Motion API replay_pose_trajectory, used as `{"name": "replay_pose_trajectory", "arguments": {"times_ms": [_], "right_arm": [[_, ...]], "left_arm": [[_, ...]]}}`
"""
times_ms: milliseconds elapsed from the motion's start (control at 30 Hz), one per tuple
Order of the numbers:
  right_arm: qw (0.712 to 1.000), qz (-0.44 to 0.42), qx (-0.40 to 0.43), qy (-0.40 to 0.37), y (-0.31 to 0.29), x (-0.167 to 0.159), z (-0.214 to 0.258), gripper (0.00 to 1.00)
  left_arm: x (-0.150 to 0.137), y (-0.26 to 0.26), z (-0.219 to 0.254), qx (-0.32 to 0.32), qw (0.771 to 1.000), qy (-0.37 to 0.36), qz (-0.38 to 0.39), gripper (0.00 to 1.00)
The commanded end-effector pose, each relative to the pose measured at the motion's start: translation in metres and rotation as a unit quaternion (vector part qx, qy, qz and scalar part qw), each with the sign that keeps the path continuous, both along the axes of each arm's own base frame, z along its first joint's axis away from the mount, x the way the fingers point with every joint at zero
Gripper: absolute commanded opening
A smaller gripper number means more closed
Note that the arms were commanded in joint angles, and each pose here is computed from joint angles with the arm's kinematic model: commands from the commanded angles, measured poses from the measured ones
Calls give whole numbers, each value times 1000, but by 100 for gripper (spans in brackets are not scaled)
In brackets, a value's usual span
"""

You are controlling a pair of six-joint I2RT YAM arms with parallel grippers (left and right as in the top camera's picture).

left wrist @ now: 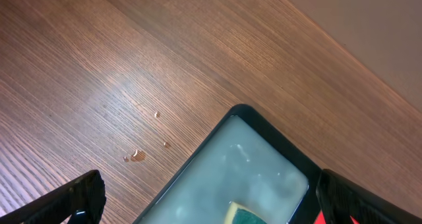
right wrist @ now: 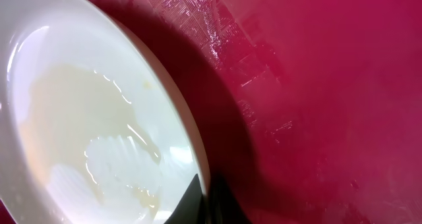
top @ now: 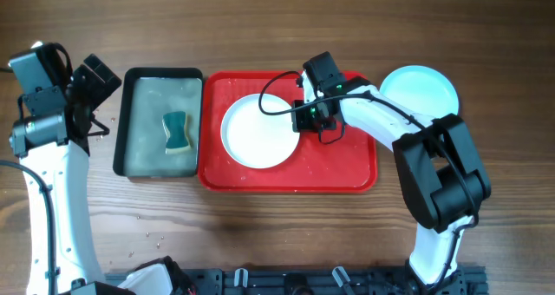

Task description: Clean dirty plates on tray and stack at the side

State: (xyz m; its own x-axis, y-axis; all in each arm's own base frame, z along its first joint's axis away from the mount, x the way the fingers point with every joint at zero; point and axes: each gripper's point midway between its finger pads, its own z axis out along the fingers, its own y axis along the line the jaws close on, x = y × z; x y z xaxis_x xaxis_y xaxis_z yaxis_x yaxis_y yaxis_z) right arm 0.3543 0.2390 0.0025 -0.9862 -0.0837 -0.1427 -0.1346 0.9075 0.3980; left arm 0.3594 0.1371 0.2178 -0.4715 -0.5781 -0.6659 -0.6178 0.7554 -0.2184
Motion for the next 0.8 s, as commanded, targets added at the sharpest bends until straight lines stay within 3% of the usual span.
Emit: {"name": "replay_pose_trajectory", "arguments": {"times_ms": [0, 233, 433, 633, 767], "right_arm": [[999, -13, -35, -12, -7, 12, 14, 4], [996, -22, -40, -81, -1, 49, 76, 4], [992, -21, -17, -123, 27, 58, 93, 4], [972, -17, 0, -233, 98, 59, 120, 4], [945, -31, -29, -325, 127, 58, 139, 4]], "left_arm": [[0, 4, 2, -3, 1000, -3, 11, 100], [0, 4, 1, -3, 1000, -3, 11, 100], [0, 4, 2, -3, 1000, -3, 11, 100], [0, 4, 1, -3, 1000, -3, 11, 100], [0, 4, 2, -3, 1000, -3, 11, 100]]}}
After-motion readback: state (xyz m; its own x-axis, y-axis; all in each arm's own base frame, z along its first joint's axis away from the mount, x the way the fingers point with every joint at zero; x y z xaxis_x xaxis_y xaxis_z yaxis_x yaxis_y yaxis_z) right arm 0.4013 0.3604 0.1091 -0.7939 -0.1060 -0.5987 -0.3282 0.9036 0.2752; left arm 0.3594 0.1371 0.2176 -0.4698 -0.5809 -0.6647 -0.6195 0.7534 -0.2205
